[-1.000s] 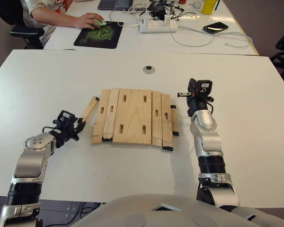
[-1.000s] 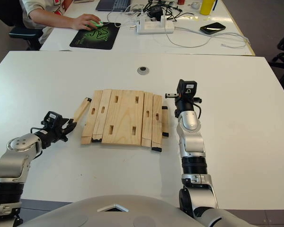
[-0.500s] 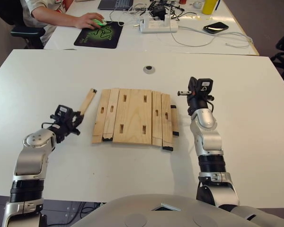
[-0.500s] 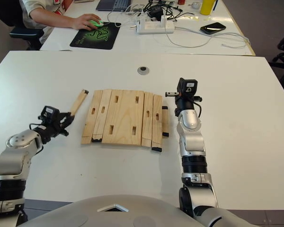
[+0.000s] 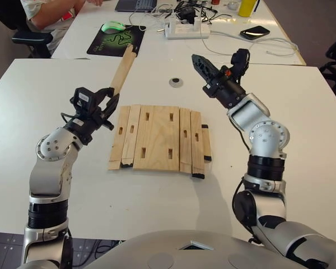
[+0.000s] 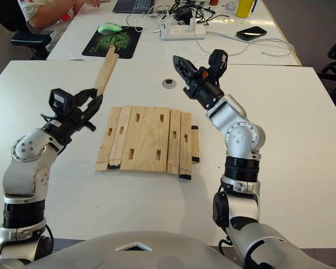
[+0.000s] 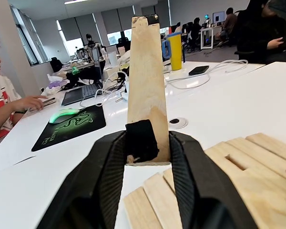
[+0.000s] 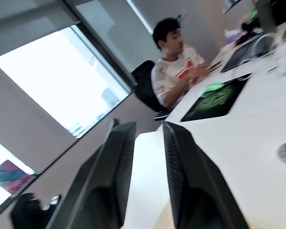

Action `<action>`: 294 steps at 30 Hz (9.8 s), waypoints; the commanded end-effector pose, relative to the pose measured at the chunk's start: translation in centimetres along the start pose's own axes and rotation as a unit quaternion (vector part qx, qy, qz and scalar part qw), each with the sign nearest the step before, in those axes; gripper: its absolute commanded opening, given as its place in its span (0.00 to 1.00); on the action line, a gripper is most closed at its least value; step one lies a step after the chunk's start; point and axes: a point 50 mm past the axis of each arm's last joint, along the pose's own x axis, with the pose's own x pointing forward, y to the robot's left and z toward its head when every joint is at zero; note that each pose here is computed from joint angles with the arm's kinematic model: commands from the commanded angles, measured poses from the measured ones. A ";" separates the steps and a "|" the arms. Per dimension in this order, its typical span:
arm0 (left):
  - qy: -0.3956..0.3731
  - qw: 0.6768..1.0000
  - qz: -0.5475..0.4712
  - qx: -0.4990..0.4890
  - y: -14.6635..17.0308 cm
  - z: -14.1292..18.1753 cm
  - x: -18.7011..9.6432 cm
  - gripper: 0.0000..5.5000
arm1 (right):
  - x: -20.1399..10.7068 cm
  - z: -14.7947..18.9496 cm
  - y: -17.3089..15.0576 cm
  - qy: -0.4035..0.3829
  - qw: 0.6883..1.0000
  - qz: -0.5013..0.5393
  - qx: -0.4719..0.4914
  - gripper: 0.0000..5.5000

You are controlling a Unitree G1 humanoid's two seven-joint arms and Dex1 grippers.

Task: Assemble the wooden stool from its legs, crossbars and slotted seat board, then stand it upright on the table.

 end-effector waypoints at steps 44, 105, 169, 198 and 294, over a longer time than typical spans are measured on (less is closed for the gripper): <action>-0.105 0.989 -0.105 0.016 -5.0 3.8 1.1 0.25 | 1.2 1.0 2.8 0.035 0.988 0.035 0.149 0.30; 0.064 0.994 0.062 -0.067 -1.2 -1.4 -0.5 0.00 | -6.3 -6.5 2.8 -0.049 0.923 -0.332 -0.187 0.08; 0.073 0.989 0.076 -0.104 -0.4 -0.5 2.0 0.00 | -3.6 -12.1 2.7 -0.132 0.917 -0.361 -0.103 0.08; 0.050 0.993 0.070 -0.084 -0.3 0.6 2.6 0.00 | -4.8 -13.9 0.1 -0.061 0.859 -0.430 -0.272 0.08; 0.014 0.981 0.176 -0.080 -2.0 0.1 0.3 0.00 | 3.0 -4.2 2.1 -0.036 0.848 -0.190 -0.494 0.00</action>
